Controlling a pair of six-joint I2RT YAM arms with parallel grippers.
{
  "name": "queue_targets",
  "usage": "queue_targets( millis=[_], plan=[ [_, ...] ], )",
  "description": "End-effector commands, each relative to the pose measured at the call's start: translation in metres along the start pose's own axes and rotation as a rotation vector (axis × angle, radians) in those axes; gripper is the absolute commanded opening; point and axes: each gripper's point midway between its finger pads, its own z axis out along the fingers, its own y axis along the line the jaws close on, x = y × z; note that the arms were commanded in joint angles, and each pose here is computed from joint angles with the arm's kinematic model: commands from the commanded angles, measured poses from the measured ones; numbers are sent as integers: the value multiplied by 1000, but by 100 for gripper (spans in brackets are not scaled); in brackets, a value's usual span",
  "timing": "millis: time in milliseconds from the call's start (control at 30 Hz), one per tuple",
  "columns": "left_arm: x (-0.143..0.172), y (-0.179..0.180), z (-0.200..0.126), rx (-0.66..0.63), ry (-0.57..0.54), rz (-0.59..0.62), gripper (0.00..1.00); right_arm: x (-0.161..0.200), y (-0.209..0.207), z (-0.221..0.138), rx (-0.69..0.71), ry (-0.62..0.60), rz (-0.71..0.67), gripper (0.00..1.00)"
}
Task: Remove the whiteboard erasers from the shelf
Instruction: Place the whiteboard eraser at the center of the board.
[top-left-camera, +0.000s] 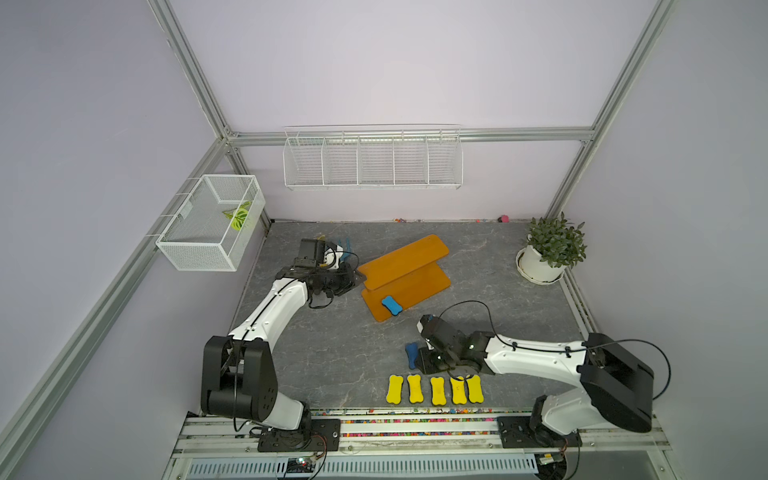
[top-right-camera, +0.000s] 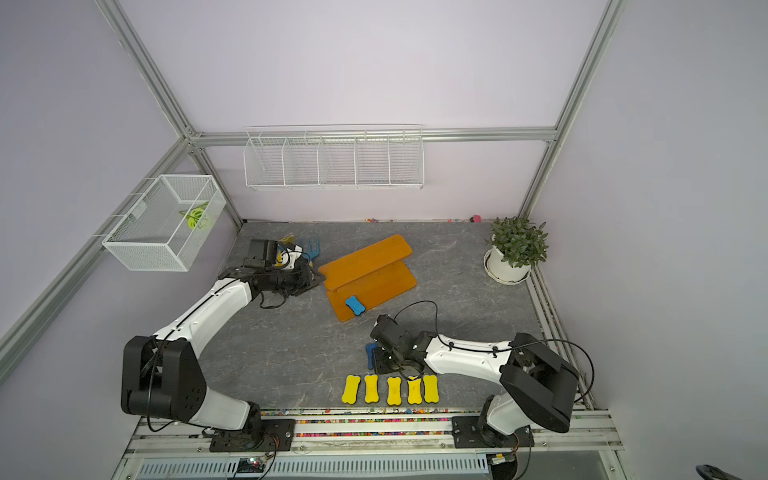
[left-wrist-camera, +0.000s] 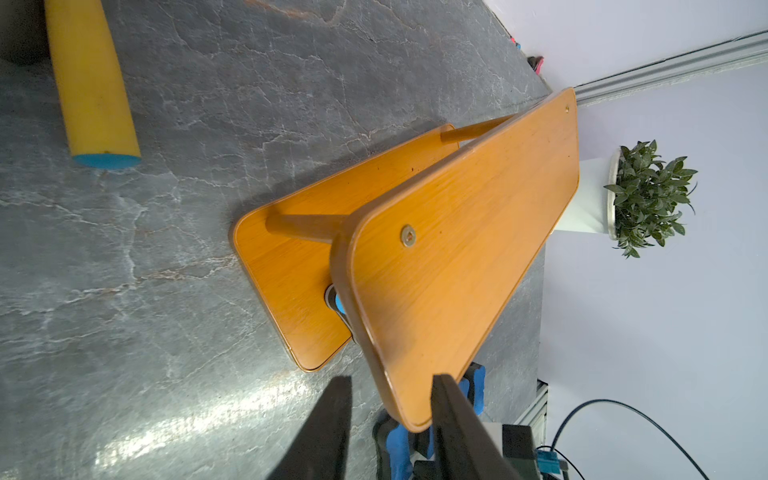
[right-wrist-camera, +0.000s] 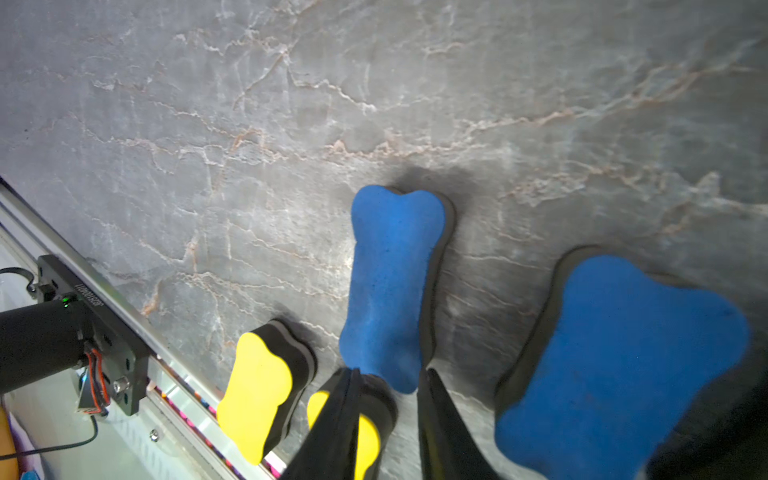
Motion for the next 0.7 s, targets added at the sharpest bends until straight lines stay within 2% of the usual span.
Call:
queue_targets(
  millis=[0,400,667],
  plan=[
    [-6,-3,0,10,-9,25,37,0,8,3,-20,13,-31,31],
    [-5,-1,2,7,-3,23,37,-1,14,6,-34,22,-39,31],
    [-4,3,5,3,6,11,36,-41,19,-22,9,-136,-51,32]
  ],
)
